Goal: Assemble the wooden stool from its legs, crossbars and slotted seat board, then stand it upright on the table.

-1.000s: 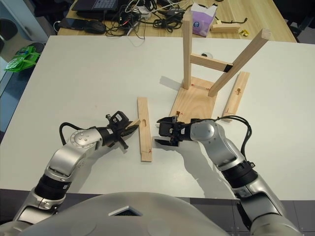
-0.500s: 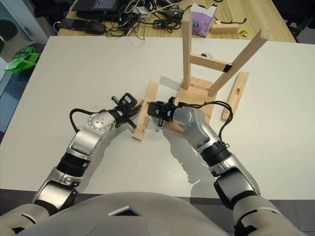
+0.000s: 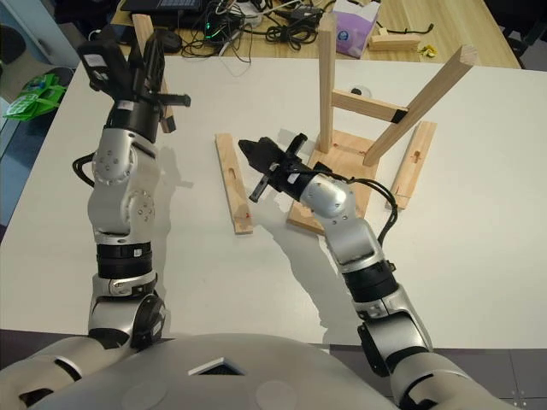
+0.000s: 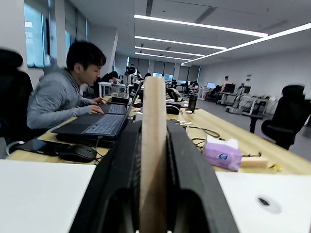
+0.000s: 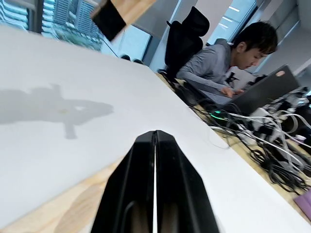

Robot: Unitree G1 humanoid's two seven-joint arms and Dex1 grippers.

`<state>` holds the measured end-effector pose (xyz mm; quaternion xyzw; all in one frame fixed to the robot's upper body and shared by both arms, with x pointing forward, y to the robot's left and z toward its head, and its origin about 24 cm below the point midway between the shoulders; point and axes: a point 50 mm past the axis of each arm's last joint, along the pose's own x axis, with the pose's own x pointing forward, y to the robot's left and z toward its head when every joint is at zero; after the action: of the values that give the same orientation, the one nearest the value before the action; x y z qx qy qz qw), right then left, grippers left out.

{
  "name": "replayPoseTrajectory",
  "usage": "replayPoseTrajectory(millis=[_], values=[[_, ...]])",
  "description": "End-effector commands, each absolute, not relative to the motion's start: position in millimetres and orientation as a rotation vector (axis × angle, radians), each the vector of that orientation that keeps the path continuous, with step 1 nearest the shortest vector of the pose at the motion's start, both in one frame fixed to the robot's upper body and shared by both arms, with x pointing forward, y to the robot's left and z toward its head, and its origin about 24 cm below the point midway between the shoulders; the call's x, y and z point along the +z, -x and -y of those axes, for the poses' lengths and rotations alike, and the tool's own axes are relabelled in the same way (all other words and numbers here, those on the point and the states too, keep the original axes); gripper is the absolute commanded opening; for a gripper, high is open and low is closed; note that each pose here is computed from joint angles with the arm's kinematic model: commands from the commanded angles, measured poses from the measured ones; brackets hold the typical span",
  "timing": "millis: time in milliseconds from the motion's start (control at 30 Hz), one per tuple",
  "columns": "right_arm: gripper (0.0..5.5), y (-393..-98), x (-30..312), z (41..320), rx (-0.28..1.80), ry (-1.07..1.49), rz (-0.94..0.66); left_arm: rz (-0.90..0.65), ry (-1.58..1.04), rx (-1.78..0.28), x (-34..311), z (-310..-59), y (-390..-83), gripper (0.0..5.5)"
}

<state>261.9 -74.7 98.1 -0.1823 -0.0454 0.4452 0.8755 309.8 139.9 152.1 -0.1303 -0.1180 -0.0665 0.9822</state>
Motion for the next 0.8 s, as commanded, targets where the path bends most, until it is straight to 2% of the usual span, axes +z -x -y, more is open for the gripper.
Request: replayPoseTrajectory(millis=[33,200,333,400,600,800], values=[[0.00,-263,116,77,0.965,0.206,0.095,0.184,0.548,-0.201,156,-123,-307,0.41],[0.00,-260,132,54,1.048,0.006,0.109,0.088,0.692,-0.327,146,-86,-295,0.41],[0.00,-247,142,38,1.225,-0.088,0.064,0.078,0.643,-0.341,138,-78,-296,0.41],[0.00,-247,143,34,1.240,-0.087,0.051,0.087,0.636,-0.352,140,-75,-296,0.41],[0.00,-271,132,32,1.069,0.048,0.030,0.083,0.631,-0.370,138,-69,-286,0.41],[0.00,-306,124,52,0.743,0.162,0.062,0.085,0.627,-0.354,140,-75,-284,0.41]])
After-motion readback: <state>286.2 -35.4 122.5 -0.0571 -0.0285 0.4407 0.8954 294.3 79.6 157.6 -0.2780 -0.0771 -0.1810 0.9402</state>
